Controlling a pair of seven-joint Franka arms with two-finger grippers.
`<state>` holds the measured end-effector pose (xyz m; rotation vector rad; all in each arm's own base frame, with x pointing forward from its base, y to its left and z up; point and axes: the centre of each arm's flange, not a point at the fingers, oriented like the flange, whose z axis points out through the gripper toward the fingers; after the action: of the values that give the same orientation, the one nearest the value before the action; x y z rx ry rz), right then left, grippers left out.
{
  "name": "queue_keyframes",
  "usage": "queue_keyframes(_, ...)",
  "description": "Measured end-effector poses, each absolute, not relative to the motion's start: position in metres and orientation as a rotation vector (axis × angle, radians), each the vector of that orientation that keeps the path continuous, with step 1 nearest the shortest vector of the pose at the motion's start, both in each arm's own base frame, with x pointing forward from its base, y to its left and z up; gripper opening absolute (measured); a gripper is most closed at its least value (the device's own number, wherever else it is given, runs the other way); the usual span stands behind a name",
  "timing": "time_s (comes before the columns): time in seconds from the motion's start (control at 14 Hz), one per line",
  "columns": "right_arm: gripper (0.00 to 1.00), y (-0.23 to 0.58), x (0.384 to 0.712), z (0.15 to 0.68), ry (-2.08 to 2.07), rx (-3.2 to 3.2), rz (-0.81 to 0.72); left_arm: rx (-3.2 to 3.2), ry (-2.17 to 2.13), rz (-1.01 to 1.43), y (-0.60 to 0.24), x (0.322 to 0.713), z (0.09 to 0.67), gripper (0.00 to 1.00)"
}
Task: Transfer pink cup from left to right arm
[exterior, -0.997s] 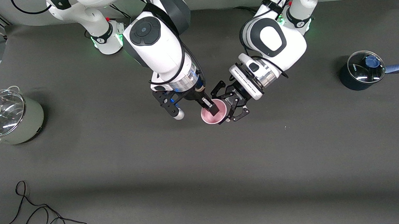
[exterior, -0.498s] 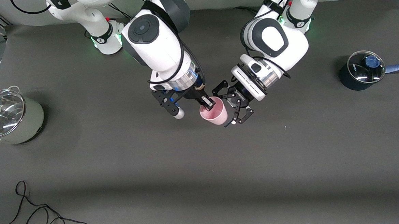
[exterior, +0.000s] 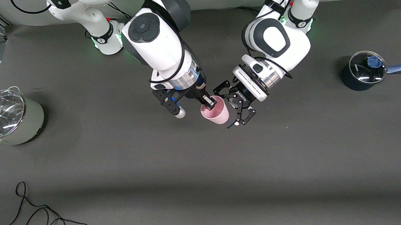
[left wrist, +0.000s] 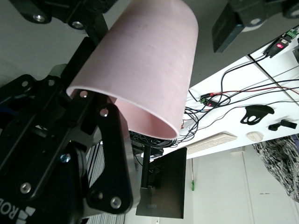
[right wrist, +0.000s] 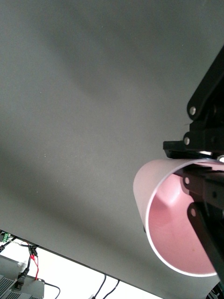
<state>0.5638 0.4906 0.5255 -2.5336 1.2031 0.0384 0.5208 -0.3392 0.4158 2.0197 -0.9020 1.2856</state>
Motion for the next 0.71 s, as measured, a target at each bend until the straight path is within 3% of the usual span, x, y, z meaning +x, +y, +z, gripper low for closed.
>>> queue_keyframes(0.21, 0.13, 0.468, 0.573, 0.527, 1.069, -2.649, 0.054, 2.009, -0.913, 1.271, -0.346, 0.516, 0.413, 0.99)
queue_keyframes(0.36, 0.05, 0.407, 0.595, 0.532, 0.934, -2.806, 0.106, 2.021, -0.909, 1.269, -0.341, 0.516, 0.411, 0.99)
queue_keyframes(0.71, 0.04, 0.288, 0.611, 0.550, 0.594, -2.996, 0.277, 2.048, -0.896, 1.269, -0.322, 0.514, 0.409, 0.99)
